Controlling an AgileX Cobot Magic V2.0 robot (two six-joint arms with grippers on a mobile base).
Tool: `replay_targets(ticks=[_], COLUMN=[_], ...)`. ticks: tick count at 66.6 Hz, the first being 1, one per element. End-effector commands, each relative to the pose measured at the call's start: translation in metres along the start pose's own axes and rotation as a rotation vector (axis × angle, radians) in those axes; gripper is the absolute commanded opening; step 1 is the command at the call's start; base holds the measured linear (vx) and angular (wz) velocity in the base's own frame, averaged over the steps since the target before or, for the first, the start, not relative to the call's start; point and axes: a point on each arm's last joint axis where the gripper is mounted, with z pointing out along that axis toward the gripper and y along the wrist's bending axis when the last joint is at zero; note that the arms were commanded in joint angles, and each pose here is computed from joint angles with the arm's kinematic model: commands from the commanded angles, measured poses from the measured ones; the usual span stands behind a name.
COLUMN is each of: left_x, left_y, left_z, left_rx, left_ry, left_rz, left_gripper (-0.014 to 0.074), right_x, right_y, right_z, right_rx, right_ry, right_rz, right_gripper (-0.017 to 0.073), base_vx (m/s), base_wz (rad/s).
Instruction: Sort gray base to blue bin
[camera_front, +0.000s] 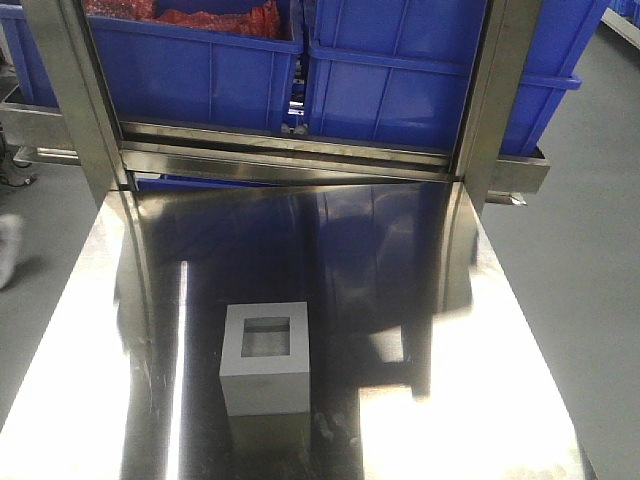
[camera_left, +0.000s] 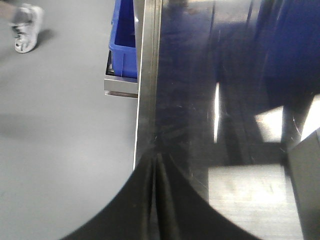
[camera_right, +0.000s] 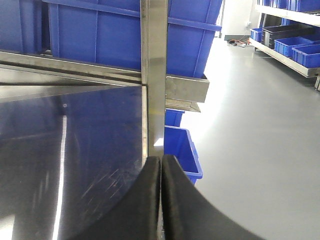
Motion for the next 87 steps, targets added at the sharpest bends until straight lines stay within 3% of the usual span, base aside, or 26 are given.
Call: replay_targets(ticks=[1,14,34,51,58,66,70,77,84,87], left_x=[-0.013,-0.013,-0.014,-0.016,-0.018,-0.026,-0.033,-0.043,-0.053,-0.055], left_y=[-0.002,-0.001,-0.002,-0.002,-0.004,-0.012,-0.018,-0.032,-0.047,-0.053], left_z=[-0.006,-0.006,-0.006,-0.006,-0.007,-0.007,-0.007,-0.006,-0.003,0.003], left_rx=[0.014,0.013,0.015,0.019,0.039,0.123,0.179,0.316,0.481,0.543], left_ry=[-0.079,-0.076,-0.088,-0.114,-0.122,-0.111,-0.106,-0.102,-0.111,-0.106], left_rz=[-0.004,-0.004,0.003,0.004,-0.052,-0.085,-0.042,-0.013,-0.054,-0.043], left_gripper=[0.0021,0.0125,0.0403,0.0417,0.0417,0.0417,0.0417,0.0417,0.0417,0.0417], right_x=[-0.006,-0.006,-0.006,-0.006,-0.006,-0.006,-0.006,-0.006,-0.006,-0.006], right_y=[0.000,0.000,0.000,0.000,0.000,0.000,0.000,0.000,0.000,0.000], right_z=[0.000,0.000,0.000,0.000,0.000,0.000,0.000,0.000,0.000,0.000], right_rx=[0.009,0.009,0.009,0.009,0.009,0.009,0.009,0.009,0.009,0.009], right_ry=[-0.082,-0.081,-0.081,-0.081,-0.081,-0.081,-0.081,-0.081,-0.082,-0.082], right_rz=[-0.015,-0.015,-0.015,-0.015,-0.015,-0.015,-0.015,-0.015,-0.015,-0.015], right_gripper=[-0.0005,-0.0005,-0.0005,-0.0005,-0.0005,-0.0005,-0.0005,-0.0005,-0.0005,-0.0005], base_vx=[0.00,0.00,0.00,0.00,0.00,0.00,0.00,0.00,0.00,0.00], base_wz=[0.00,0.00,0.00,0.00,0.00,0.00,0.00,0.00,0.00,0.00])
